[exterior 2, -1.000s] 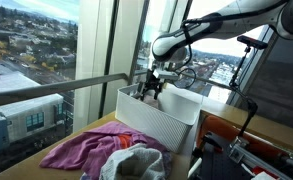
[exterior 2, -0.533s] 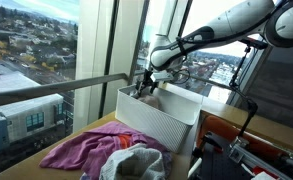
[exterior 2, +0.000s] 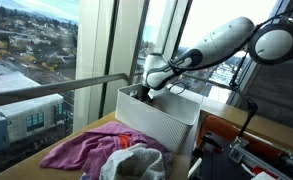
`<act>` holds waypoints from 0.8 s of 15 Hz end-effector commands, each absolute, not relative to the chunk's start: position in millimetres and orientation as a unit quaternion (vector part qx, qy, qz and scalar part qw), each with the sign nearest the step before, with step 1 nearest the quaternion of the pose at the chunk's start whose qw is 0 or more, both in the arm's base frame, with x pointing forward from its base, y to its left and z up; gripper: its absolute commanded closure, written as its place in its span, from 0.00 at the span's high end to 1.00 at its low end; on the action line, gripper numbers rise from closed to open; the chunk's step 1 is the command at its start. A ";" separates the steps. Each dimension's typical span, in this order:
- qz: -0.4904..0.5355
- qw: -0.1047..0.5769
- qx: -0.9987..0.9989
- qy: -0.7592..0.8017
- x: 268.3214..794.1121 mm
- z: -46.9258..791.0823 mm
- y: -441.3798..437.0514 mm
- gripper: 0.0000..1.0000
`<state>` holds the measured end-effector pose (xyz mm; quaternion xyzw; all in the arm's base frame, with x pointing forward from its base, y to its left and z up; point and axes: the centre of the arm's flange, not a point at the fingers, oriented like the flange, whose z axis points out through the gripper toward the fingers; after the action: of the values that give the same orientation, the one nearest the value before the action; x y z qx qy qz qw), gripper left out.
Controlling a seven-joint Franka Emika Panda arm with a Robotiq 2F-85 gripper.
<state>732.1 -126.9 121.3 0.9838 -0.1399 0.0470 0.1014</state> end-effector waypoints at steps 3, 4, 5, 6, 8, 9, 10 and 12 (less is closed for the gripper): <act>0.043 0.117 0.981 -0.147 738.8 113.2 -144.3 0.50; 0.044 0.117 0.981 -0.150 735.6 117.6 -146.0 0.43; 0.044 0.115 0.980 -0.153 729.7 123.5 -148.2 0.35; 0.043 0.113 0.980 -0.157 724.6 129.6 -150.5 0.28; 0.043 0.108 0.980 -0.164 711.8 146.3 -155.8 0.13; 0.044 0.104 0.979 -0.168 701.9 157.3 -157.8 0.07; 0.045 0.101 0.979 -0.172 693.6 167.9 -159.6 0.01; 0.049 0.095 0.978 -0.178 672.2 194.8 -161.0 0.04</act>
<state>719.7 -159.7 144.7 0.9792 -0.1649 0.0465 0.1087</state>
